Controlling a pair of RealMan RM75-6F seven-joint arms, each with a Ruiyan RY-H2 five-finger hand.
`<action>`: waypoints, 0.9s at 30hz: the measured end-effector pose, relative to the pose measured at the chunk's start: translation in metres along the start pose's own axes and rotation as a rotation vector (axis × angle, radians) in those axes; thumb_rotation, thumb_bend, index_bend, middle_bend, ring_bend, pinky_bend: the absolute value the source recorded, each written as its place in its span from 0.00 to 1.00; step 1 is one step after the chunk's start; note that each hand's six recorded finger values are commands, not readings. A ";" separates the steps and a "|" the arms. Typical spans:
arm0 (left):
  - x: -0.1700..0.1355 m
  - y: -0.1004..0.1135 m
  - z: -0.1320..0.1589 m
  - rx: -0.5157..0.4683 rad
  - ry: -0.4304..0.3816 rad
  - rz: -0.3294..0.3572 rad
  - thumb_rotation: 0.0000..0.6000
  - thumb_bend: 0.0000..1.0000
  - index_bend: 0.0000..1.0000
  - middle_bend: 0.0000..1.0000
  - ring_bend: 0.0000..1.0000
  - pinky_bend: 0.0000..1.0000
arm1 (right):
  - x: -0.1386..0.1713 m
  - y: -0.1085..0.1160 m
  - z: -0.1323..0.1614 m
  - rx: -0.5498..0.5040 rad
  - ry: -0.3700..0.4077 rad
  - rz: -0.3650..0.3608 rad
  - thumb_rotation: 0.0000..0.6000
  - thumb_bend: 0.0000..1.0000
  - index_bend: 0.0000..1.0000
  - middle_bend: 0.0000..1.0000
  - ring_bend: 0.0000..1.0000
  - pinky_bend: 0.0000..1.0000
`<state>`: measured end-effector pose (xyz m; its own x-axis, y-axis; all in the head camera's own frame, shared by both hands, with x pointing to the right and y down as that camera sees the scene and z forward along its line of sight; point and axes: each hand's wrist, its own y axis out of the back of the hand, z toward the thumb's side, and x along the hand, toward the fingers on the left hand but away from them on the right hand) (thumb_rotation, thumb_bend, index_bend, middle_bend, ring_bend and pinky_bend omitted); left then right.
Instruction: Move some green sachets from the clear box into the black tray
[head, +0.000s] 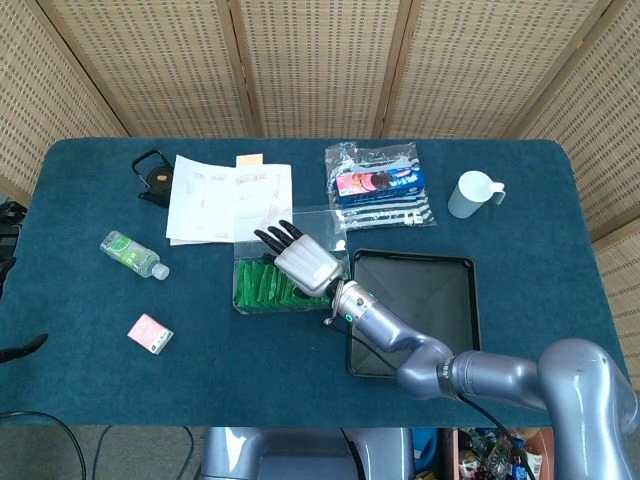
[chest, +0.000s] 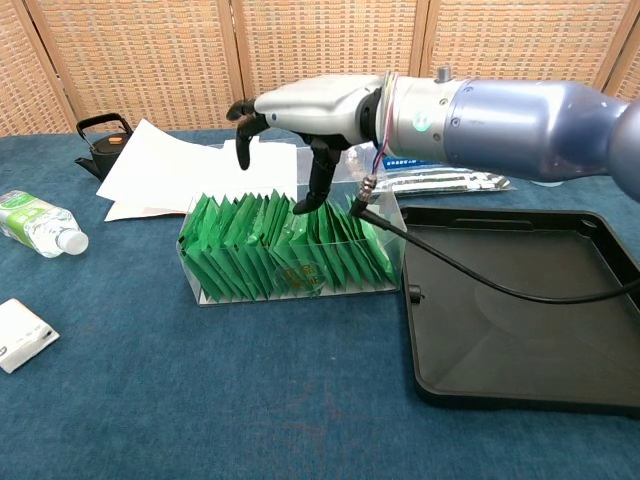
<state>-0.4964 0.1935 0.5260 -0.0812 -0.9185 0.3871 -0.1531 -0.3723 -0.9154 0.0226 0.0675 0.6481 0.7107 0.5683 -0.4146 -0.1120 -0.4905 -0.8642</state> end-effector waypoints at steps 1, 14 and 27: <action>0.000 0.000 0.000 0.000 0.001 0.001 1.00 0.11 0.00 0.00 0.00 0.00 | -0.001 -0.001 0.001 0.007 0.003 0.001 1.00 0.36 0.33 0.00 0.00 0.00; 0.001 0.001 -0.001 -0.003 0.003 0.001 1.00 0.11 0.00 0.00 0.00 0.00 | -0.006 -0.016 0.002 0.070 0.017 0.022 1.00 0.36 0.40 0.00 0.00 0.00; 0.000 0.001 -0.001 -0.005 0.000 0.000 1.00 0.11 0.00 0.00 0.00 0.00 | -0.006 -0.029 -0.001 0.089 0.003 0.044 1.00 0.36 0.43 0.00 0.00 0.00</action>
<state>-0.4972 0.1929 0.5254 -0.0815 -0.9182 0.3875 -0.1580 -0.3720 -0.9147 0.0225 0.0773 0.6759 0.7060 0.5455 -0.4517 -0.2042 -0.4539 -0.8673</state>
